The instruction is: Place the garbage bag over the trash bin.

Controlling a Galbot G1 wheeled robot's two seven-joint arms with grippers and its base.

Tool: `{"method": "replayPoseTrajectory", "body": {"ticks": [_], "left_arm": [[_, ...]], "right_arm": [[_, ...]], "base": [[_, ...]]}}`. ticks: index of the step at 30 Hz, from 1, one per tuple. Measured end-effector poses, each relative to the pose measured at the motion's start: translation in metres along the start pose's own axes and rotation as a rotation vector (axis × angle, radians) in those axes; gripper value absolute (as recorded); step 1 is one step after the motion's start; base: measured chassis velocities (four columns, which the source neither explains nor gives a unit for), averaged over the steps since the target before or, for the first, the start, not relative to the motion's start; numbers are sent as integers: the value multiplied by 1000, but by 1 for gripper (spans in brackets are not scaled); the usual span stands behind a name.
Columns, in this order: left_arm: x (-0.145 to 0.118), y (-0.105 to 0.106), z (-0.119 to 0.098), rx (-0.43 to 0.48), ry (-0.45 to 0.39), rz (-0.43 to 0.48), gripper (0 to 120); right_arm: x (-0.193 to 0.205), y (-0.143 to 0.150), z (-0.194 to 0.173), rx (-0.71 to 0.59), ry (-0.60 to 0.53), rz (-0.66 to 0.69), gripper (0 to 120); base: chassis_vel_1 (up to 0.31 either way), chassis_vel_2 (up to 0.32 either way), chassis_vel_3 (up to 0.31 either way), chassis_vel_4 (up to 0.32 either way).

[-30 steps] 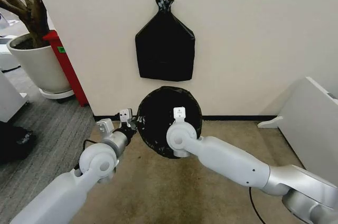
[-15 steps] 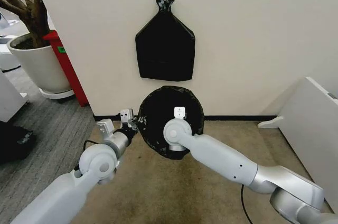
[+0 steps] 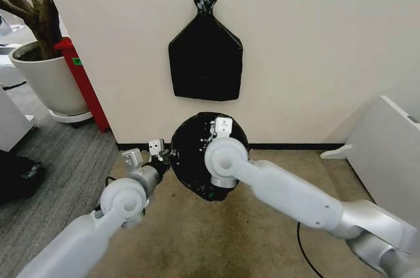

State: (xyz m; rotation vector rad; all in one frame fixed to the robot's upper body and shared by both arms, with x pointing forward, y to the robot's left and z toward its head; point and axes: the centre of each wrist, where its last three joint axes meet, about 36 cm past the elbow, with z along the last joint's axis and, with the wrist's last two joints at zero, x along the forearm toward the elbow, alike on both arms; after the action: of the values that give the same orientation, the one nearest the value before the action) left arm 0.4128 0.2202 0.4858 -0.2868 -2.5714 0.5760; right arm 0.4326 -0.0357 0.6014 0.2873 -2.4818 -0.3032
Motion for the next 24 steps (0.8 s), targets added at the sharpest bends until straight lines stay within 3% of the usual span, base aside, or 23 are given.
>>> {"method": "replayPoseTrajectory", "body": {"ticks": [2,5,6,9,13,14,18,24], "left_arm": [[-3,-2,-3,21,32,-40,0],[-5,-6,-10,46,92,-100,0],[-5,-6,-10,46,92,-100,0],[-6,-10,-17,86,160,-129,0],[-8,-13,-25,121,217,-138,0],[-8,-13,-25,121,217,-138,0],[-9,-17,-33,140,287,-147,0],[-12,-21,-40,121,315,-179,0]], "right_arm": [[27,-16,-3,-22,-72,-127,0],[42,-43,-1,-14,-191,-214,0],[42,-43,-1,-14,-191,-214,0],[38,-81,7,83,-348,-185,0],[21,-158,33,271,-535,-90,0],[21,-158,33,271,-535,-90,0],[28,-220,72,329,-587,7,0],[40,-259,106,344,-597,96,0]], "base": [[0,0,0,0],[0,0,0,0],[0,0,0,0],[0,0,0,0],[0,0,0,0],[0,0,0,0],[0,0,0,0],[0,0,0,0]]}}
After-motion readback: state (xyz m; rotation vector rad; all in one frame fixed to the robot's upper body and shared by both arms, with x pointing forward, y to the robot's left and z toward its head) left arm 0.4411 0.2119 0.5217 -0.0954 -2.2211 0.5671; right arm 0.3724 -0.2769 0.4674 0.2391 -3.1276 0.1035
